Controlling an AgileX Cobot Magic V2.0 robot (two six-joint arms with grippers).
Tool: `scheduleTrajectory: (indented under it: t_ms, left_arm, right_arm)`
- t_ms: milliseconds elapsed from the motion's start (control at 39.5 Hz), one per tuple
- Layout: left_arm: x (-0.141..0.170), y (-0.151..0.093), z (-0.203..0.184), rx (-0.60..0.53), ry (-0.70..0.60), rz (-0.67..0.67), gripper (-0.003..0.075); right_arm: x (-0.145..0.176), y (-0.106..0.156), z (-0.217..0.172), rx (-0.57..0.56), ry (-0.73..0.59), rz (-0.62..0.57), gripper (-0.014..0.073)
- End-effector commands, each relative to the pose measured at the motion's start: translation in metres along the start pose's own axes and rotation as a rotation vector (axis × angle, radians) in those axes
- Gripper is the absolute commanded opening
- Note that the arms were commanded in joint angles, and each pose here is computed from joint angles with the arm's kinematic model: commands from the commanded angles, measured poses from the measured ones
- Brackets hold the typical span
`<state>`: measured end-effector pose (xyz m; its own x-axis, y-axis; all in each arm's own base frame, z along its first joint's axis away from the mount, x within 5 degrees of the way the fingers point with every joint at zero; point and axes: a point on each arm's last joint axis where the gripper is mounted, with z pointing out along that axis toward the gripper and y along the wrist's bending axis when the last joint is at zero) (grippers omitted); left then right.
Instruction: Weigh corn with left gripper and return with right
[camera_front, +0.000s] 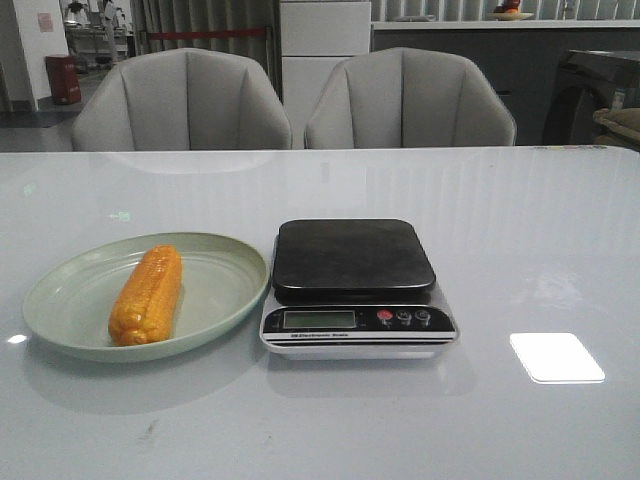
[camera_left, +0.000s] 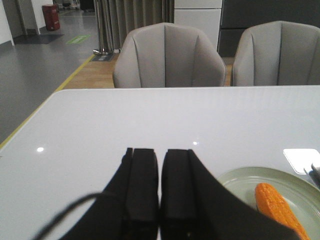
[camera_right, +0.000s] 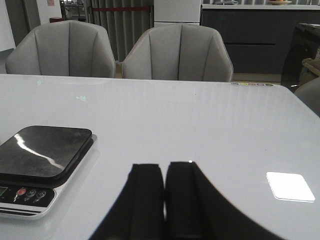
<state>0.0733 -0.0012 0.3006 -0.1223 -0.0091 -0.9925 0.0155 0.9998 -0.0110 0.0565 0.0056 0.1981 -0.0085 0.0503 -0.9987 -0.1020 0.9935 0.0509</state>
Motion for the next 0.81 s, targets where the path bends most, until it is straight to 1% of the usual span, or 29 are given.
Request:
scheduleTrajectory:
  t_ms: [0, 76, 279, 329, 380, 583, 684, 785]
  left_arm:
    - [-0.012, -0.004, 0.008, 0.044, -0.020, -0.010, 0.0170]
    - [-0.011, -0.007, 0.015, 0.072, 0.032, -0.011, 0.0245]
    - [-0.018, -0.015, 0.040, 0.121, 0.126, -0.019, 0.0519]
    - [-0.018, -0.017, 0.047, 0.129, 0.152, -0.027, 0.0559]
    - [-0.019, -0.019, 0.055, 0.135, 0.177, -0.038, 0.0575]
    - [-0.021, -0.032, 0.091, 0.177, 0.291, -0.092, 0.0576]
    - [-0.021, -0.047, 0.115, 0.225, 0.363, -0.077, 0.0576]
    - [-0.018, -0.069, 0.135, 0.291, 0.425, -0.049, 0.0576]
  right_arm:
    - [-0.005, 0.000, -0.001, -0.003, -0.093, -0.014, 0.0169]
    - [-0.005, 0.000, -0.001, -0.003, -0.093, -0.014, 0.0169]
    - [-0.005, 0.000, -0.001, -0.003, -0.093, -0.014, 0.0169]
    - [-0.005, 0.000, -0.001, -0.003, -0.093, -0.014, 0.0169]
    - [-0.005, 0.000, -0.001, -0.003, -0.093, -0.014, 0.0169]
    - [-0.005, 0.000, -0.001, -0.003, -0.093, -0.014, 0.0169]
    - [-0.005, 0.000, -0.001, -0.003, -0.093, -0.014, 0.0169]
    - [-0.005, 0.000, -0.001, -0.003, -0.093, -0.014, 0.0169]
